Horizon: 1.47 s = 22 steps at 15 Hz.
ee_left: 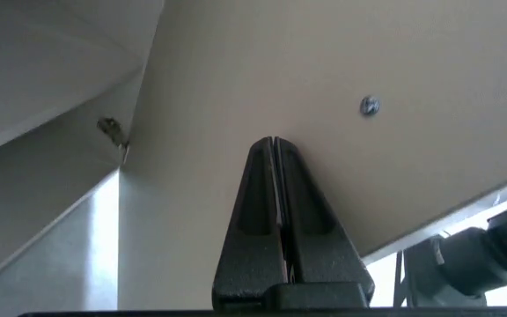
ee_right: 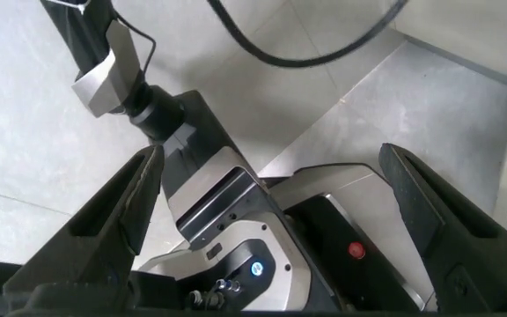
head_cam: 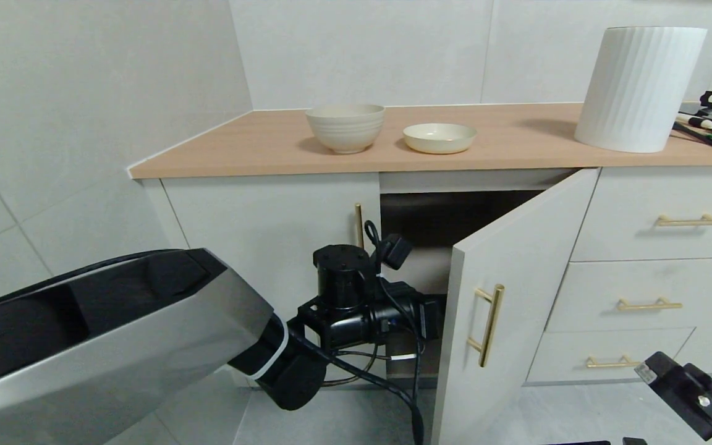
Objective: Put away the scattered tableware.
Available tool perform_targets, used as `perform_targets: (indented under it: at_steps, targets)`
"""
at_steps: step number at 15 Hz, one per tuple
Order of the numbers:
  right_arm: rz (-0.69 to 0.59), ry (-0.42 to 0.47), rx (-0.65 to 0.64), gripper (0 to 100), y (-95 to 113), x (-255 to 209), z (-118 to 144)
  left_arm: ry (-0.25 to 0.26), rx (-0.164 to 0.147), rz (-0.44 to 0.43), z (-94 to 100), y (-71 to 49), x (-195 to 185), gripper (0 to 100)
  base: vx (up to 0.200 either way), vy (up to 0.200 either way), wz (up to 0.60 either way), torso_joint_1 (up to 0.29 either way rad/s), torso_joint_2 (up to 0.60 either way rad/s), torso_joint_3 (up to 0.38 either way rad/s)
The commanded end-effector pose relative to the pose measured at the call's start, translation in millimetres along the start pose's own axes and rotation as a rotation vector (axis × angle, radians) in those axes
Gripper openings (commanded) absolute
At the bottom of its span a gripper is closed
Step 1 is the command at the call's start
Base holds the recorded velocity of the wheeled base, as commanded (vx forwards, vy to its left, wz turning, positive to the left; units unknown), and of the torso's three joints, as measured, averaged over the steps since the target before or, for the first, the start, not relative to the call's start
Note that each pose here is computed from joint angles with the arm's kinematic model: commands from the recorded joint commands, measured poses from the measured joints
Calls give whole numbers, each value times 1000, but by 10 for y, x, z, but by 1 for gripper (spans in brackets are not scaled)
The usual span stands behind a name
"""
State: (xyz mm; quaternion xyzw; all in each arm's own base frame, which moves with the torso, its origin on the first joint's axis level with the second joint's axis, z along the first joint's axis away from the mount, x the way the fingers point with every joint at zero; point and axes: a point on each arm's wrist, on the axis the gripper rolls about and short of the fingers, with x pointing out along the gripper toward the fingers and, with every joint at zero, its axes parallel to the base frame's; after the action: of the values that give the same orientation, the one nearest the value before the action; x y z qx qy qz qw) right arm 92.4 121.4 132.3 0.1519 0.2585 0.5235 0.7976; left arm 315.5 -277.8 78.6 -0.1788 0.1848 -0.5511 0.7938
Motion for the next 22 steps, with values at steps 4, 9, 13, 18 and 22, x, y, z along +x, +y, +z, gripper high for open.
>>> perform_targets:
  at_steps: [4,9,13,18,22]
  targets:
    - [140,36,-48,100,199,-119,-130,106,48,-301,-137,-1135,2,0,0,0,0,0,0,0]
    - [153,57,-149,100,200,-143,-203,52,40,-217,37,-717,-465,0,0,0,0,0,0,0]
    - [-33,-39,-130,100,101,164,114,-86,44,-5,319,-564,-1015,0,0,0,0,0,0,0]
    - [-161,-245,-163,100,-53,513,906,-215,71,150,556,-680,-1847,0,0,0,0,0,0,0]
    - [-327,-208,-226,100,4,597,1344,-242,44,280,673,-890,-2379,0,0,0,0,0,0,0]
